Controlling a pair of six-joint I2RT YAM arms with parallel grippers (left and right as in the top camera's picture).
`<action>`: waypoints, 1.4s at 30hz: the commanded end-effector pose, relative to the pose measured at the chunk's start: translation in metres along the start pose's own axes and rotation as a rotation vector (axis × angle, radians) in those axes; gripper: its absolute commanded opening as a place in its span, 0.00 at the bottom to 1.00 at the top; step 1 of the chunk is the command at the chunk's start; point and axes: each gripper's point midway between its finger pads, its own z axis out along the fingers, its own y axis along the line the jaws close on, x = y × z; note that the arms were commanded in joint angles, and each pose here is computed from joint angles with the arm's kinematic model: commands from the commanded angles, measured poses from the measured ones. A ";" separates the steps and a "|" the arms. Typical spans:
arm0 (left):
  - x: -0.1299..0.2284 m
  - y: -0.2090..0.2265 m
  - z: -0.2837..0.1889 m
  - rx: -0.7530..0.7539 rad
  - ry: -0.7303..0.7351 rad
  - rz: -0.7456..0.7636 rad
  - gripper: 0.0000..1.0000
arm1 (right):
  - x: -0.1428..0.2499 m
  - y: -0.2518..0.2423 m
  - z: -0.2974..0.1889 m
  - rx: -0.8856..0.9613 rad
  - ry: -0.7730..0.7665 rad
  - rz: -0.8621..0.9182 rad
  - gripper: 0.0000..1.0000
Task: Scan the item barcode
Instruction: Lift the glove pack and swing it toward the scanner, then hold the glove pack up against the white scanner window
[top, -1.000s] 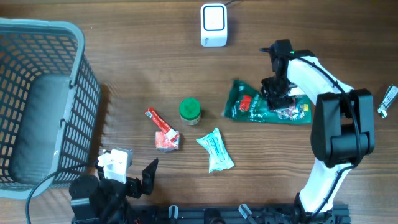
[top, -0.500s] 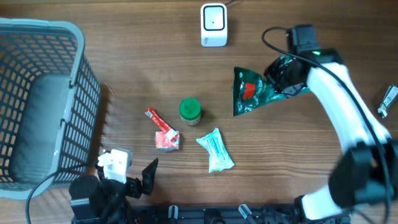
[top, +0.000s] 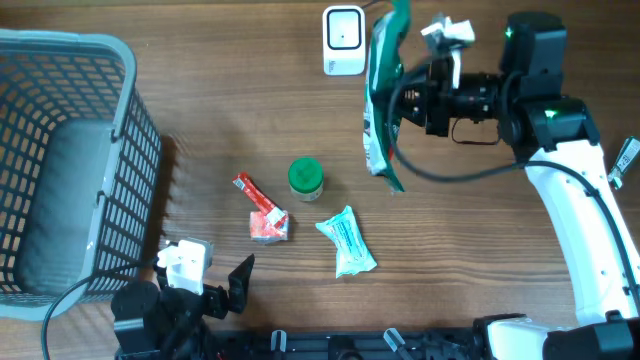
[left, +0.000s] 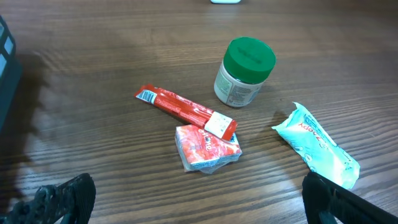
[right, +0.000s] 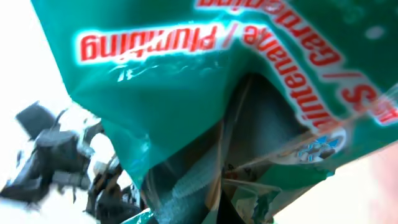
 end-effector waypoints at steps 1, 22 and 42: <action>-0.001 -0.002 0.000 0.013 -0.006 0.013 1.00 | -0.011 0.062 -0.007 -0.312 -0.096 -0.375 0.04; -0.001 -0.002 0.000 0.013 -0.005 0.013 1.00 | 0.008 0.150 0.063 -0.644 -0.179 -0.911 0.04; -0.001 -0.002 0.000 0.013 -0.005 0.013 1.00 | 0.024 0.149 0.062 -0.611 0.200 0.261 0.04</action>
